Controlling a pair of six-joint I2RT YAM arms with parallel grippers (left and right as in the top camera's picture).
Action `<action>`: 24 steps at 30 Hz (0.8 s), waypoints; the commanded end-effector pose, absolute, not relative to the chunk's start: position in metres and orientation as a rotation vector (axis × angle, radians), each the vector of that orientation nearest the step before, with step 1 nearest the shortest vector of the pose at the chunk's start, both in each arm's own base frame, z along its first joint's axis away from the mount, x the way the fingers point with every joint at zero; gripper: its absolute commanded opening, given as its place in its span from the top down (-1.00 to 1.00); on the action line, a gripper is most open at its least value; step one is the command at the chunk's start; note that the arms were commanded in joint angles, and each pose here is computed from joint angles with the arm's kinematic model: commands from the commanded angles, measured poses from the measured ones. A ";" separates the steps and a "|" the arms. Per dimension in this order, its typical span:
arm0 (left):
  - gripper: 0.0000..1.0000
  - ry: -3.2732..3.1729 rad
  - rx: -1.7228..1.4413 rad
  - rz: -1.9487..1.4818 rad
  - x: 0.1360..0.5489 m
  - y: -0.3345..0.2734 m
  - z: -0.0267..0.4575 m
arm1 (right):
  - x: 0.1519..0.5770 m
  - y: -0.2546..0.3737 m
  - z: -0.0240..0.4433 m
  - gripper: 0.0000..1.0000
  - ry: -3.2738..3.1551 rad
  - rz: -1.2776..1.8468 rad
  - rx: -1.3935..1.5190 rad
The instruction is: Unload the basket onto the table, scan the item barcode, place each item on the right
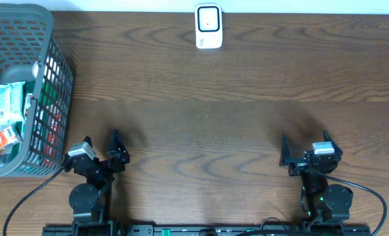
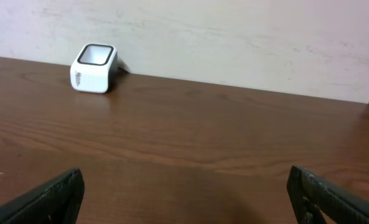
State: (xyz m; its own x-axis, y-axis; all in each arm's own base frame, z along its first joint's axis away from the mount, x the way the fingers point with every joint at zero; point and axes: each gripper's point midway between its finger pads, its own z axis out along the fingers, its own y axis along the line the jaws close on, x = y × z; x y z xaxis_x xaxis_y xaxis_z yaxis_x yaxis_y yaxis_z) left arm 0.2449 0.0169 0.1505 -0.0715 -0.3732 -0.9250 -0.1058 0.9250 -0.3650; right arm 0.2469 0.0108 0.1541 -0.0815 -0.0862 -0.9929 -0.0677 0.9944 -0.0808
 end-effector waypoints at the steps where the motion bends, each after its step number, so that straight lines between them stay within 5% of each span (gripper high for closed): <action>1: -0.68 1.683 -0.400 -0.175 0.243 0.024 0.136 | 0.247 0.011 0.153 -0.99 1.660 -0.005 -0.105; 24: -0.68 1.639 -0.306 -0.110 0.236 0.023 0.179 | 0.247 0.011 0.153 -0.98 1.659 -0.005 -0.105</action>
State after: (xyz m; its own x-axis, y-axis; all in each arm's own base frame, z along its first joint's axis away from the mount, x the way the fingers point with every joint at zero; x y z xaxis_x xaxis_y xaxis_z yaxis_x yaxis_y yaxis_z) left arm 0.2410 0.0181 0.1535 -0.1036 -0.3275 -0.9392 -0.1194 0.9415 -0.3151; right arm 0.2469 0.0108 0.1542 -0.0812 -0.0862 -0.9930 -0.0676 0.9944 -0.0808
